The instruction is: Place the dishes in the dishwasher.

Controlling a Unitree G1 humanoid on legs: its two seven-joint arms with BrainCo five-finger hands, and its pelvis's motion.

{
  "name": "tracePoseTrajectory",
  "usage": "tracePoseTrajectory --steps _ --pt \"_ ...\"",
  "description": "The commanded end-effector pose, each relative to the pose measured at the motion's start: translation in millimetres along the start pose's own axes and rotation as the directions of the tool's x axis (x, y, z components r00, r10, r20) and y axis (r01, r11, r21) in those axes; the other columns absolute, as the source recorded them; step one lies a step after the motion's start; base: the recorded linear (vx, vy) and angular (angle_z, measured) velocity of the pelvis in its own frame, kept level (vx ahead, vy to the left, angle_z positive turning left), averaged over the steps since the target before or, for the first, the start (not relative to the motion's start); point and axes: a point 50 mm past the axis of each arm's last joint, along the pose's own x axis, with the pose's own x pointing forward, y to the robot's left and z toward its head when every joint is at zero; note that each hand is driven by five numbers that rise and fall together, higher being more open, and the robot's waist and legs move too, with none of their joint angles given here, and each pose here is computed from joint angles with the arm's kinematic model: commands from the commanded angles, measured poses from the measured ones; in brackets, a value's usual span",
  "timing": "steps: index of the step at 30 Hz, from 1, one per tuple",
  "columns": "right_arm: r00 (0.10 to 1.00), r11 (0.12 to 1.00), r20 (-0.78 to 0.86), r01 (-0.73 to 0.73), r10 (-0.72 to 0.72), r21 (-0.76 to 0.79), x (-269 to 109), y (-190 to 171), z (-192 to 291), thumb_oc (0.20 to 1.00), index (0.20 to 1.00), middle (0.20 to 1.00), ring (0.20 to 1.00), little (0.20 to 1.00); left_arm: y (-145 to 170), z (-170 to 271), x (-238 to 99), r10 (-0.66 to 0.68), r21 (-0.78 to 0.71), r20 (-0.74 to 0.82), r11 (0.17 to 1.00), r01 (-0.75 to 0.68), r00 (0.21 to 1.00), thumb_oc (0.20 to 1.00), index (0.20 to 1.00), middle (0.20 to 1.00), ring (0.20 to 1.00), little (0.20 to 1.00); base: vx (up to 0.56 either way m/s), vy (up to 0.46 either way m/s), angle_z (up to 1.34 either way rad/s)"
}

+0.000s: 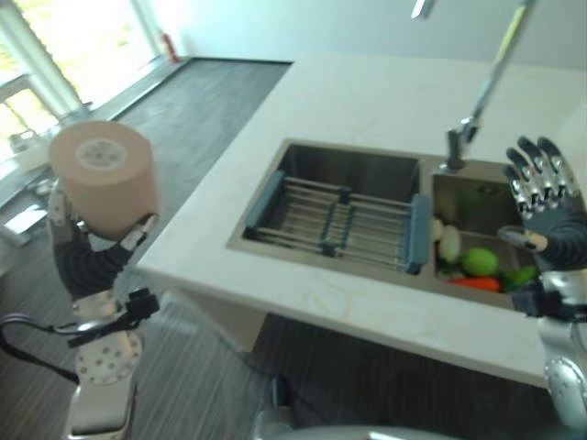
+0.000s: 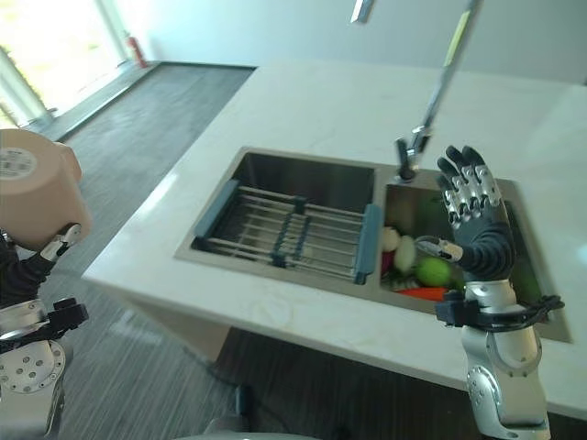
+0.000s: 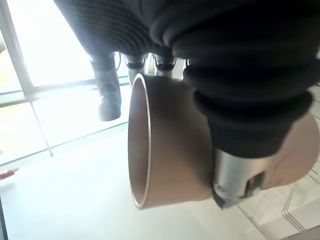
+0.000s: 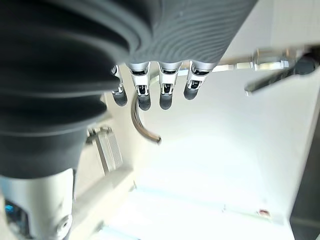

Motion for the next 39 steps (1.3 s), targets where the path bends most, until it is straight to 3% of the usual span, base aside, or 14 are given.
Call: tracePoseTrajectory --steps 1,6,11,17,25,29,34,39 --pt "0.976 0.997 0.203 0.077 -0.073 -0.010 4 -13 25 1.000 1.000 1.000 1.000 1.000 1 31 19 -0.103 -0.044 0.237 0.992 0.117 0.966 0.200 0.200 0.200 0.200 0.200 -0.30 0.132 1.36" --pt "0.960 0.986 0.233 0.164 -0.158 -0.010 0 -23 27 1.000 1.000 1.000 1.000 1.000 -4 30 21 -0.094 -0.267 0.247 0.950 0.161 0.964 0.200 0.200 0.200 0.200 0.200 -0.36 0.339 1.46" --pt "0.955 0.987 0.266 0.152 -0.135 -0.045 10 -12 26 1.000 1.000 1.000 1.000 1.000 -14 33 19 -0.115 -0.294 0.268 0.936 0.195 0.956 0.200 0.200 0.200 0.200 0.200 -0.33 0.540 1.70" --pt "0.953 0.990 0.300 -0.016 -0.027 0.140 4 11 16 1.000 1.000 1.000 1.000 1.000 -15 45 26 -0.116 -0.193 0.353 0.962 0.194 0.928 0.200 0.200 0.200 0.200 0.200 -0.17 0.540 0.81" --pt "0.964 0.988 0.234 0.098 -0.124 0.119 -7 -5 19 1.000 1.000 1.000 1.000 1.000 -41 35 30 -0.208 -0.292 0.302 0.909 0.297 0.931 0.200 0.200 0.200 0.200 0.200 -0.02 0.233 1.54" --pt "0.968 0.989 0.220 0.098 -0.121 0.114 -6 -5 19 1.000 1.000 1.000 1.000 1.000 -43 39 26 -0.155 -0.306 0.307 0.918 0.251 0.939 0.200 0.200 0.200 0.200 0.200 -0.04 0.010 1.40" --pt "0.975 0.994 0.214 0.040 -0.062 0.105 1 7 17 1.000 1.000 1.000 1.000 1.000 -21 38 24 -0.032 -0.316 0.281 0.941 0.124 0.959 0.200 0.200 0.200 0.200 0.200 0.00 -0.048 0.15" --pt "0.980 0.993 0.197 0.011 -0.035 0.120 11 14 14 1.000 1.000 1.000 1.000 1.000 -19 39 24 0.006 -0.279 0.284 0.957 0.076 0.959 0.200 0.200 0.200 0.200 0.200 -0.02 -0.057 0.05"
